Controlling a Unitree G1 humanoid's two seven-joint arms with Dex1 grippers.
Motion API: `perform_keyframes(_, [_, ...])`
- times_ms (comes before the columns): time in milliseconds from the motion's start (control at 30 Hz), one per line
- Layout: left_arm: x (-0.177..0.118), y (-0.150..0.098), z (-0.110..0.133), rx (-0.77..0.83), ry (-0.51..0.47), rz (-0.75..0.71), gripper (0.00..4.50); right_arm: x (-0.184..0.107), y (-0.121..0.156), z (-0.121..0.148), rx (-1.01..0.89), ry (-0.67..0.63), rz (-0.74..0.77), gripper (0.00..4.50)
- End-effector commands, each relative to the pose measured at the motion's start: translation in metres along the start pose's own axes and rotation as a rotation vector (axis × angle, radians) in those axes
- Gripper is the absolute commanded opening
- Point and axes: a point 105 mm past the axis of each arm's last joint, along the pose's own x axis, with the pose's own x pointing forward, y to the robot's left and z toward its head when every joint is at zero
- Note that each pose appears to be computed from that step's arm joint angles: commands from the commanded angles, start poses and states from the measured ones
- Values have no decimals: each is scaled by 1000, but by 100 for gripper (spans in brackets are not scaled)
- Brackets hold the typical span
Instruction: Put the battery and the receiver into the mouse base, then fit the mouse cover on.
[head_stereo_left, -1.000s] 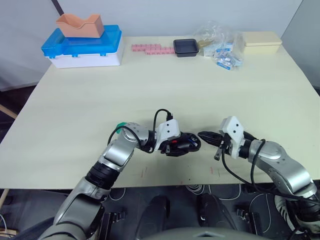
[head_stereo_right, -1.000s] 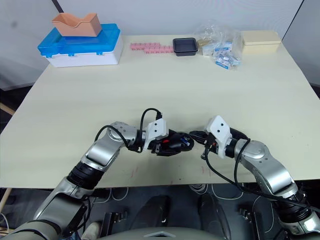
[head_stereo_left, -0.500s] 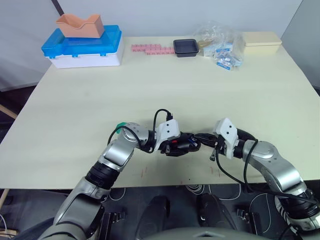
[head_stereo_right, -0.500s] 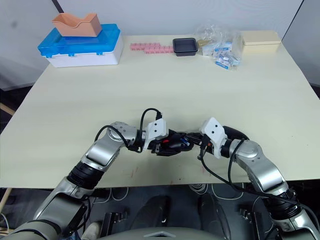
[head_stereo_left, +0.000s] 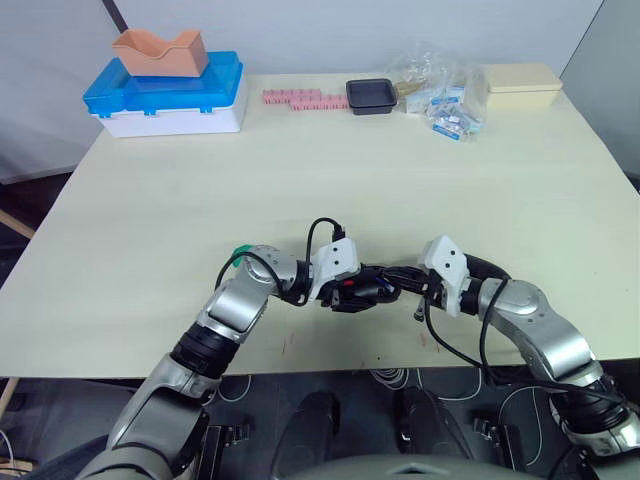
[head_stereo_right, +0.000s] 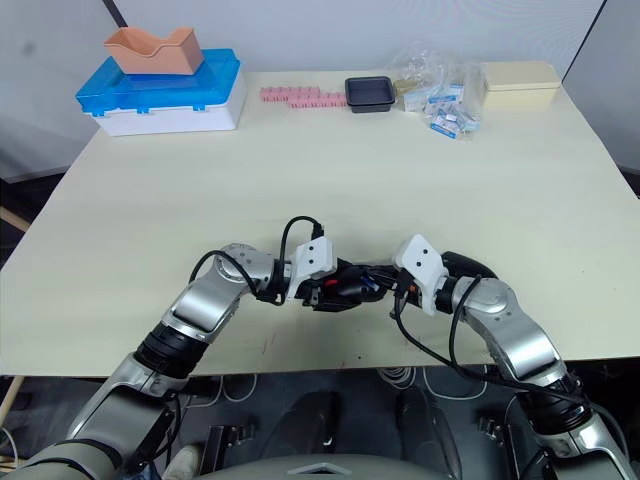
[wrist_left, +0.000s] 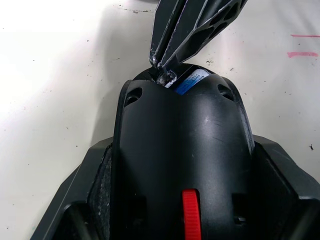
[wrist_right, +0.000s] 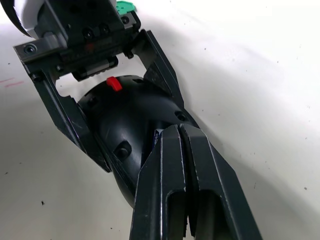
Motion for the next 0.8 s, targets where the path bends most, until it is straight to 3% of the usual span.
perform_keyframes(33, [-3,1,-6,-13,24,13,296,0,-4,8,-23,-20,-11,4])
perform_keyframes(800, [-6,0,-6,-15,31,14,296,3,4,-38,110,206,18,4])
